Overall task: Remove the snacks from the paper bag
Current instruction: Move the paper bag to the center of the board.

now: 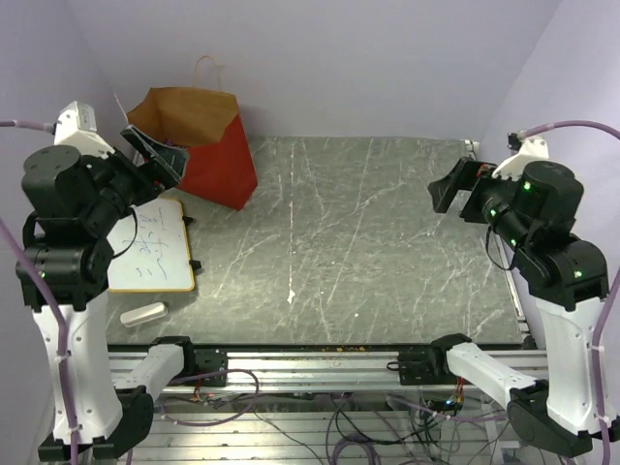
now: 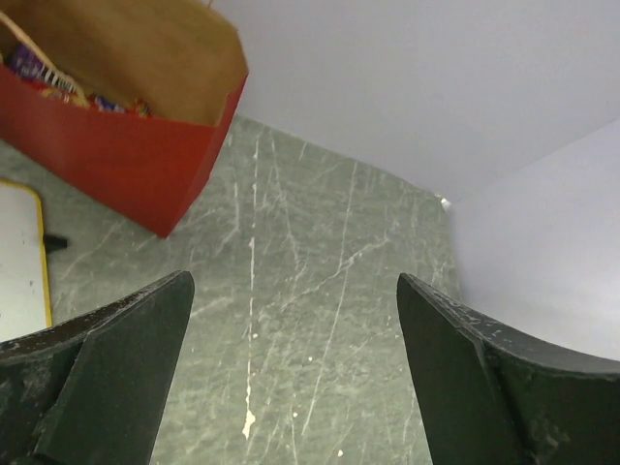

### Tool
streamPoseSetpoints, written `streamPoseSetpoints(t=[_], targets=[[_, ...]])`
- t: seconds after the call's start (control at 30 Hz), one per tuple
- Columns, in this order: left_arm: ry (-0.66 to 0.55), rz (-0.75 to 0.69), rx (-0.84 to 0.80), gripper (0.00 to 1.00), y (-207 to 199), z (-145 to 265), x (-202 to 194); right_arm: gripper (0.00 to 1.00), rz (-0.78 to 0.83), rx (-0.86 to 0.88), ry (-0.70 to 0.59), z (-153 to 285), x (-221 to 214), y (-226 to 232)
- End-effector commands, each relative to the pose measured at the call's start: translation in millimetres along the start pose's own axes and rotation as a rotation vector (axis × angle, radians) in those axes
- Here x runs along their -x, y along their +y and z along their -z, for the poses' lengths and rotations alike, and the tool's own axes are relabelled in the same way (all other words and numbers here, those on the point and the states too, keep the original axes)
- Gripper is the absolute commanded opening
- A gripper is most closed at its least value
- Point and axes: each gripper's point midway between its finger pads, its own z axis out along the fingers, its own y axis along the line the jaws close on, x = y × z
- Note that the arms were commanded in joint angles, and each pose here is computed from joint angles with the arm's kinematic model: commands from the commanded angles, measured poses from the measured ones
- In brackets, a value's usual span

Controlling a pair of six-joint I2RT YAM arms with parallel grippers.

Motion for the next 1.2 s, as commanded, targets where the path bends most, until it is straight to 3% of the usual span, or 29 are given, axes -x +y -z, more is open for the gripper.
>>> streamPoseSetpoints(t=[0.0,0.27,0.47,0.77,0.9,1.17], targets=[[0.021,0.047,0.071,0.97,20.0,-24.8,-11.1,1.0,-0.022,0.005,0.06,-11.6,-20.8,2.2],[0.066,0.092,0.149,0.98,52.2,-54.3,-43.6,1.0,-0.036,0.075,0.184,-30.9,-67.8,13.7],[0.171,0.116,0.154,0.98,62.7,-71.5,-74.3,1.0,-0.058,0.155,0.253,-46.0,-92.6,29.2],[0.214,0.125,0.238,0.99,74.3,-96.2,-71.6,1.0,-0.055,0.247,0.29,-70.1,-98.3,50.4],[0.159,0.155,0.334,0.99,86.2,-116.2,-50.6,1.0,-0.024,0.274,0.295,-79.0,-97.0,55.6],[-0.084,0.258,0.567,0.99,129.0,-146.7,0.7,1.0,0.083,0.262,0.249,-79.9,-90.5,54.0]])
